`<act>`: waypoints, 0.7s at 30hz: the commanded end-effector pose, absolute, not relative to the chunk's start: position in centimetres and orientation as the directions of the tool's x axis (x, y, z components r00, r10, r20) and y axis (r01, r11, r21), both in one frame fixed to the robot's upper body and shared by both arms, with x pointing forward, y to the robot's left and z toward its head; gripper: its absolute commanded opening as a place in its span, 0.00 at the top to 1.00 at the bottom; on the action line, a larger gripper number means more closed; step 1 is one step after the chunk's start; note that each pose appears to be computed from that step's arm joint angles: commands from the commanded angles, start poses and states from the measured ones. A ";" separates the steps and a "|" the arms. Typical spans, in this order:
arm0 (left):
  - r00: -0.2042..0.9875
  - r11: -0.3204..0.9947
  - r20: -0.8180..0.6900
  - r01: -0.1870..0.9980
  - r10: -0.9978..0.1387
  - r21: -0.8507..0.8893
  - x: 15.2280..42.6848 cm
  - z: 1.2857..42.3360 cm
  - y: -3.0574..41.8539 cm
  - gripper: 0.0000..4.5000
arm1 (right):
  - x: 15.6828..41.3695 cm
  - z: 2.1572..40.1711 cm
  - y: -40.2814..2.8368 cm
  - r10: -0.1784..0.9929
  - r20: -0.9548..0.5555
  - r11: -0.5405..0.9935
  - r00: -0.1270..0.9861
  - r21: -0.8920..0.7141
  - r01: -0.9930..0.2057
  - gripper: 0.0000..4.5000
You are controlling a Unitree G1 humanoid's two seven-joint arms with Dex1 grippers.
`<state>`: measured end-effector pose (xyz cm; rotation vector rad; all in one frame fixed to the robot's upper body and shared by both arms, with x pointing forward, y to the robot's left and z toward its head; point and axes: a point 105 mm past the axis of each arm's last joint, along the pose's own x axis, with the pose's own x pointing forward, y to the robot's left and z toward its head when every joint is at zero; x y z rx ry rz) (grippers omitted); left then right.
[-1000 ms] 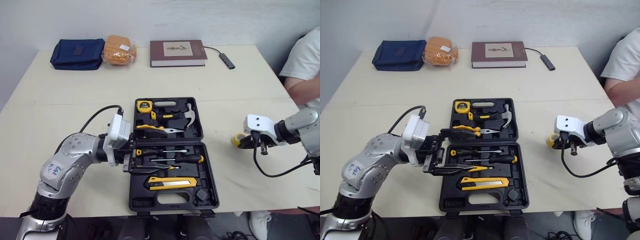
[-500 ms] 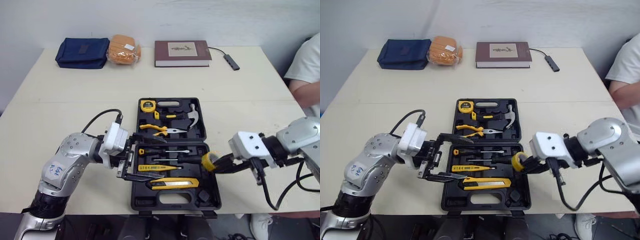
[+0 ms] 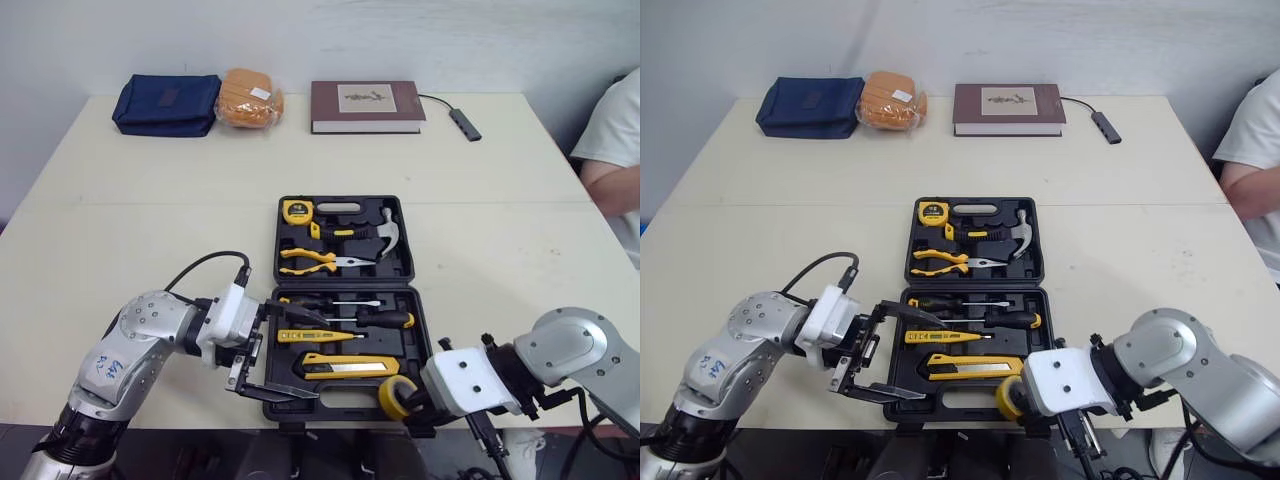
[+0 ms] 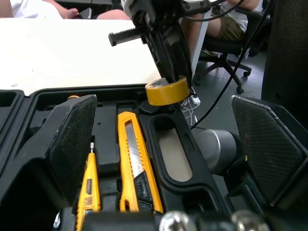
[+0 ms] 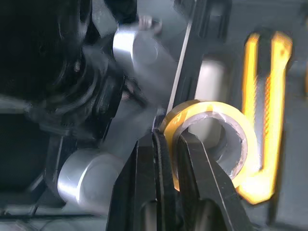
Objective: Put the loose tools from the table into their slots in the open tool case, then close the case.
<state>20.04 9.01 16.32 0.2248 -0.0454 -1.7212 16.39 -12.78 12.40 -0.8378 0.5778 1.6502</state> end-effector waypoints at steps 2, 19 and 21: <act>-0.154 -0.175 -0.124 0.969 -0.980 0.177 19.5 17.0 8.9 0.00 | 17.1 12.8 -13.1 0.600 -0.798 -0.242 -0.057 -0.113 -0.964 0.99; -0.100 -0.107 -0.048 0.977 -0.994 0.183 20.6 18.8 8.0 0.00 | 18.2 10.2 -14.3 0.532 -0.847 -0.135 0.004 -0.089 -0.987 0.99; -0.101 -0.109 -0.055 0.977 -0.993 0.182 20.6 18.7 8.1 0.00 | 18.3 10.3 -14.2 0.532 -0.846 -0.129 0.013 -0.096 -0.987 0.99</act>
